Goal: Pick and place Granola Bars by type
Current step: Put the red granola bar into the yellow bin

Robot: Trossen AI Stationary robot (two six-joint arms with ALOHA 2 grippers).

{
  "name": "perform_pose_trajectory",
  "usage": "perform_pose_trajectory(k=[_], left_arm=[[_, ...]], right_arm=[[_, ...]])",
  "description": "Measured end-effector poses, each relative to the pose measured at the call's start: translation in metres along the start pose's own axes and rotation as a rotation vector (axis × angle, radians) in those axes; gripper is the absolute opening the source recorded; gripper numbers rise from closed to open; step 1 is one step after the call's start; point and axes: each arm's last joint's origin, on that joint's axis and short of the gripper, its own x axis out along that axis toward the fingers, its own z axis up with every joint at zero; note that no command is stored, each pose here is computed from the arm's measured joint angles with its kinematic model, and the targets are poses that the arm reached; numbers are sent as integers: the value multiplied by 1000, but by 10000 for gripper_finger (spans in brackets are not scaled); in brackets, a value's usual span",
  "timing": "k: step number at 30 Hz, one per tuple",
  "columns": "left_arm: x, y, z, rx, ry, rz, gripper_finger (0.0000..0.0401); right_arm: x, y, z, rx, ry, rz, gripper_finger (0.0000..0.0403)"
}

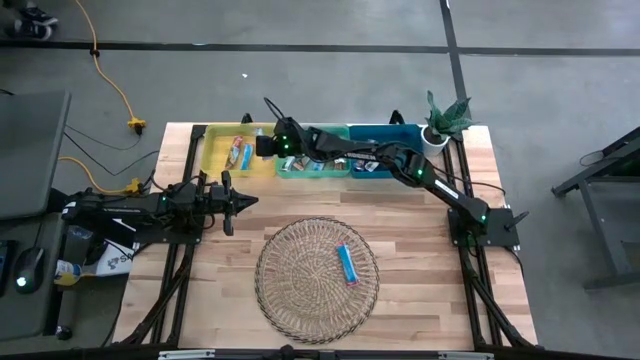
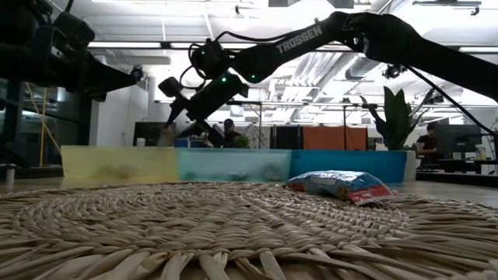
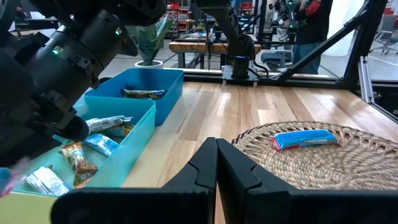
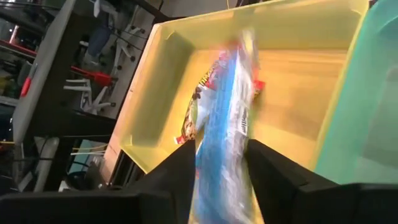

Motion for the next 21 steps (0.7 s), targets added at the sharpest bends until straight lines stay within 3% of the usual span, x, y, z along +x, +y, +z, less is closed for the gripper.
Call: perform_pose_trajectory(k=[7, 13, 16, 21], left_arm=[[0, 0, 0, 0, 0, 0, 0], [0, 0, 0, 0, 0, 0, 0], [0, 0, 0, 0, -1, 0, 0], [0, 0, 0, 0, 0, 0, 0]], right_arm=[[0, 3, 2, -10, -13, 29, 172], [0, 7, 4, -41, -40, 76, 181], [-2, 15, 11, -135, -66, 188, 181], [-11, 32, 26, -356, -55, 519, 182]])
